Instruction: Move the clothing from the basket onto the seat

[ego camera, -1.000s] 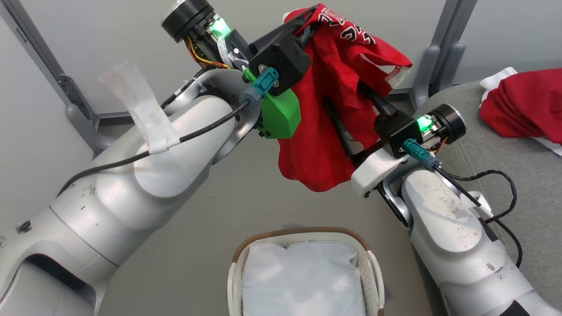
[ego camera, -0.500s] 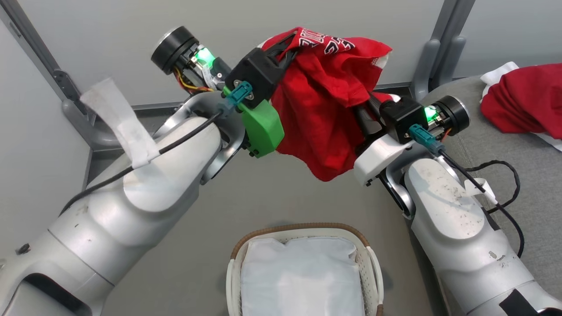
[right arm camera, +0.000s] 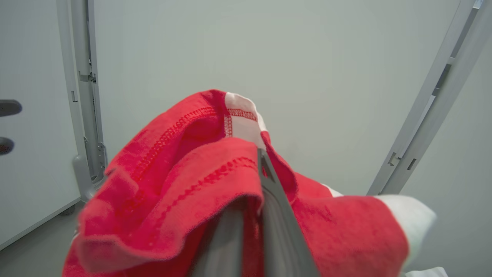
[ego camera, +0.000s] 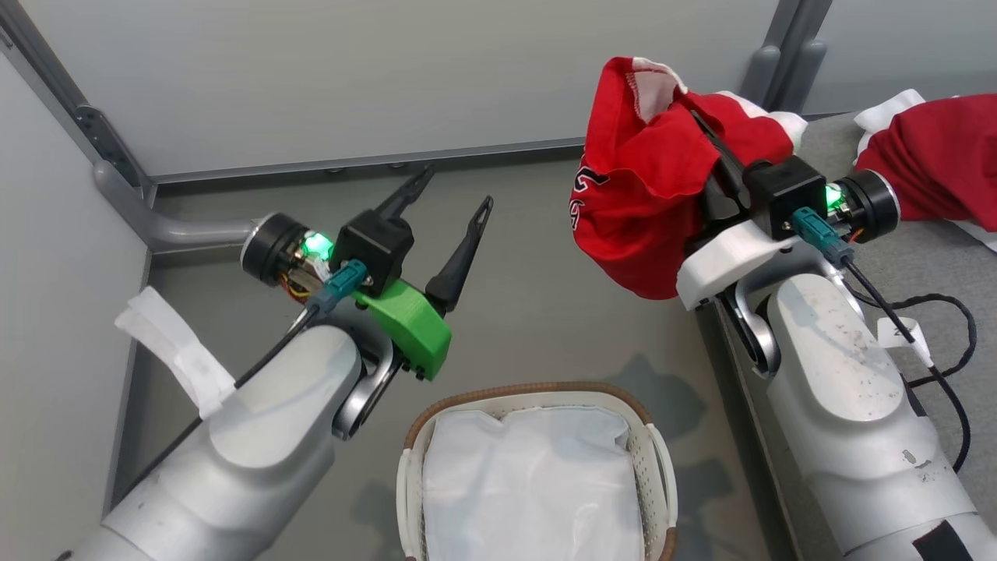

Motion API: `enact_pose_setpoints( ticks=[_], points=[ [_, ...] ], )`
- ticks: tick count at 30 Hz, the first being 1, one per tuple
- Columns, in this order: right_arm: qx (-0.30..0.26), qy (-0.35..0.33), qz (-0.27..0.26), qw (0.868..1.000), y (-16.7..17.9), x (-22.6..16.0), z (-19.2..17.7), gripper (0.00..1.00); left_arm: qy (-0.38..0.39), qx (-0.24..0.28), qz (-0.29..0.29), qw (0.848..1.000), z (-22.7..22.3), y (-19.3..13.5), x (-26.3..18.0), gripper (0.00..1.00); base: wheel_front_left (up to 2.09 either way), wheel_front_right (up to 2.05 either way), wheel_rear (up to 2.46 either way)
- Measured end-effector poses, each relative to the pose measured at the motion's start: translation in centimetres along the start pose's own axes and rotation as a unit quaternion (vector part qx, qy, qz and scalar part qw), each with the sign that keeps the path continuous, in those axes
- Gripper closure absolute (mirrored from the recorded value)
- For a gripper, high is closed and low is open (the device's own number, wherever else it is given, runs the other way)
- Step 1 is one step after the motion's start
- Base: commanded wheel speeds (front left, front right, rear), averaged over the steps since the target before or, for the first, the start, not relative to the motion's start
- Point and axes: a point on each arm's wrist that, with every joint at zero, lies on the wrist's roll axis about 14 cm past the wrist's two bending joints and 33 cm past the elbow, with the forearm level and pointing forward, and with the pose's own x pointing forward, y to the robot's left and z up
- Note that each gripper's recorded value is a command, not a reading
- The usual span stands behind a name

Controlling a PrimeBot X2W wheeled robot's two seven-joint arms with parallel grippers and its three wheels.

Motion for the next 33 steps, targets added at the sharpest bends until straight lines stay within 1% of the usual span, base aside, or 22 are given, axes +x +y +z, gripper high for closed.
enact_pose_setpoints(
  ticks=[5, 8, 16, 22, 27, 33],
  points=[
    [0.011, 0.016, -0.034, 0.999, -1.9, -1.2, -1.5, 1.00, 0.037, -0.049, 0.004, 0.998, -3.9, -1.7, -1.6, 0.00, 0.00, 0.00, 0.00],
    [0.015, 0.029, -0.048, 0.998, -2.6, -2.0, -2.6, 1.00, 0.052, -0.071, 0.006, 0.996, -5.5, -2.6, -2.3, 0.00, 0.00, 0.00, 0.00],
    [0.022, 0.053, -0.077, 0.995, -4.1, -3.7, -4.6, 1.00, 0.044, -0.109, 0.000, 0.993, -6.1, -4.7, -2.4, 0.00, 0.00, 0.00, 0.00],
    [0.022, 0.064, -0.102, 0.992, -5.6, -5.1, -5.4, 1.00, 0.041, -0.120, -0.017, 0.992, -6.3, -6.1, -1.9, 0.00, 0.00, 0.00, 0.00],
    [0.010, 0.075, -0.139, 0.987, -8.0, -7.1, -5.9, 1.00, 0.036, -0.124, -0.043, 0.991, -6.3, -7.8, -0.9, 0.00, 0.00, 0.00, 0.00],
    [-0.007, 0.081, -0.192, 0.978, -11.4, -10.1, -5.9, 1.00, 0.035, -0.126, -0.084, 0.988, -6.7, -10.3, 0.7, 0.00, 0.00, 0.00, 0.00]
  ],
)
